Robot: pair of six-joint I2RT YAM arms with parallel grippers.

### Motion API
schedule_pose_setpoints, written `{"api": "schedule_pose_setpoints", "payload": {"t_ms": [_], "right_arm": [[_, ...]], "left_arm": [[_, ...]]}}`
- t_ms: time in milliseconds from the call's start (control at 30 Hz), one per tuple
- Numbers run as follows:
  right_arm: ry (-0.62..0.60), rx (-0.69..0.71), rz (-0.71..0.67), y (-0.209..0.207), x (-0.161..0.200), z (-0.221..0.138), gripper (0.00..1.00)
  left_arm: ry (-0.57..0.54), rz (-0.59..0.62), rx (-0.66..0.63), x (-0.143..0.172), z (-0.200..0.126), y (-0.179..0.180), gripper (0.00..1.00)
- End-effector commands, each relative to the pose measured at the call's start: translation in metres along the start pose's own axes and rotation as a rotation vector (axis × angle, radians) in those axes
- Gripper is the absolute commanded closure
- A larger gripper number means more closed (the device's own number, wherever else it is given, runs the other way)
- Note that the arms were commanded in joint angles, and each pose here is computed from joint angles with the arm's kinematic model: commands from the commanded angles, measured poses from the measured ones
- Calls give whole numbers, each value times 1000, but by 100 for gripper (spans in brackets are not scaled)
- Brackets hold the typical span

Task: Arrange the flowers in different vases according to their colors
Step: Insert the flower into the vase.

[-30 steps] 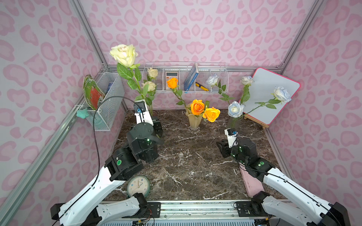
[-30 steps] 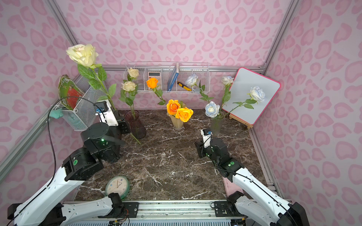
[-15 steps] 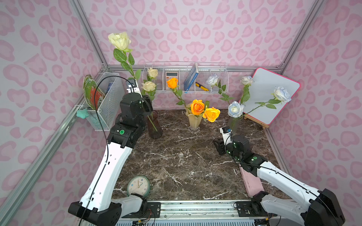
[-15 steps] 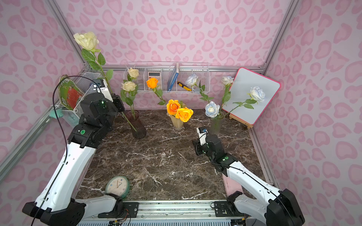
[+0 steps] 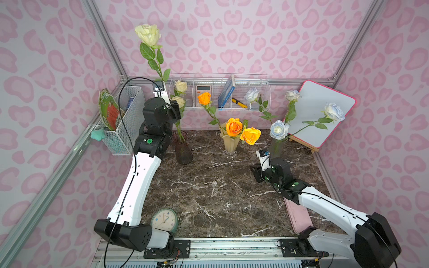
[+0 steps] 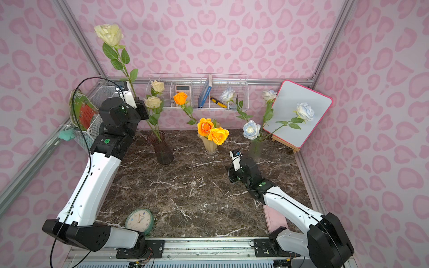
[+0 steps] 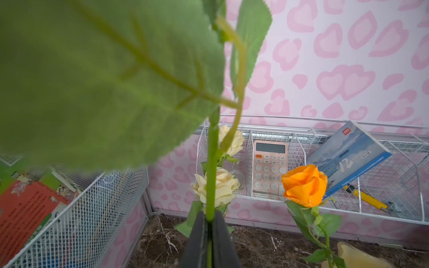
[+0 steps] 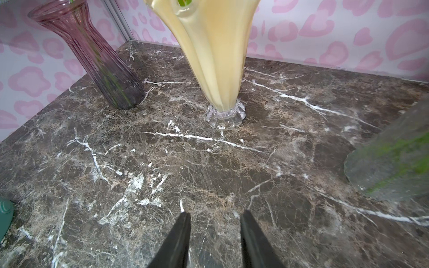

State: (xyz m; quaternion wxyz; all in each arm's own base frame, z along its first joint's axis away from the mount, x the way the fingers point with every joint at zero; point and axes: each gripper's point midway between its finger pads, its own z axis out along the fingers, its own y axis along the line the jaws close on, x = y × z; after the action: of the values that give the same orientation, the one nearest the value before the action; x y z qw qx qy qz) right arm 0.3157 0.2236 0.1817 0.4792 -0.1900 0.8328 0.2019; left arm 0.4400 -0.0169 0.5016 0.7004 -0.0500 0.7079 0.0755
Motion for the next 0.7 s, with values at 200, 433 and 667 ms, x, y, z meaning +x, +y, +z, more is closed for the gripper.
{"api": "schedule_pose_setpoints", "payload": {"t_ms": [200,433,667], "right_arm": [[-11,-4,-28,1,-3,8,61],[28,12,-35,-4,10,16,62],[42,16,-45,-7,15,19,62]], "left_arm": [[-71,45,-16,-7,27,6,100],[-53,70,-21,18,50,3,100],[-17,81,-34,67,64,0,100]]}}
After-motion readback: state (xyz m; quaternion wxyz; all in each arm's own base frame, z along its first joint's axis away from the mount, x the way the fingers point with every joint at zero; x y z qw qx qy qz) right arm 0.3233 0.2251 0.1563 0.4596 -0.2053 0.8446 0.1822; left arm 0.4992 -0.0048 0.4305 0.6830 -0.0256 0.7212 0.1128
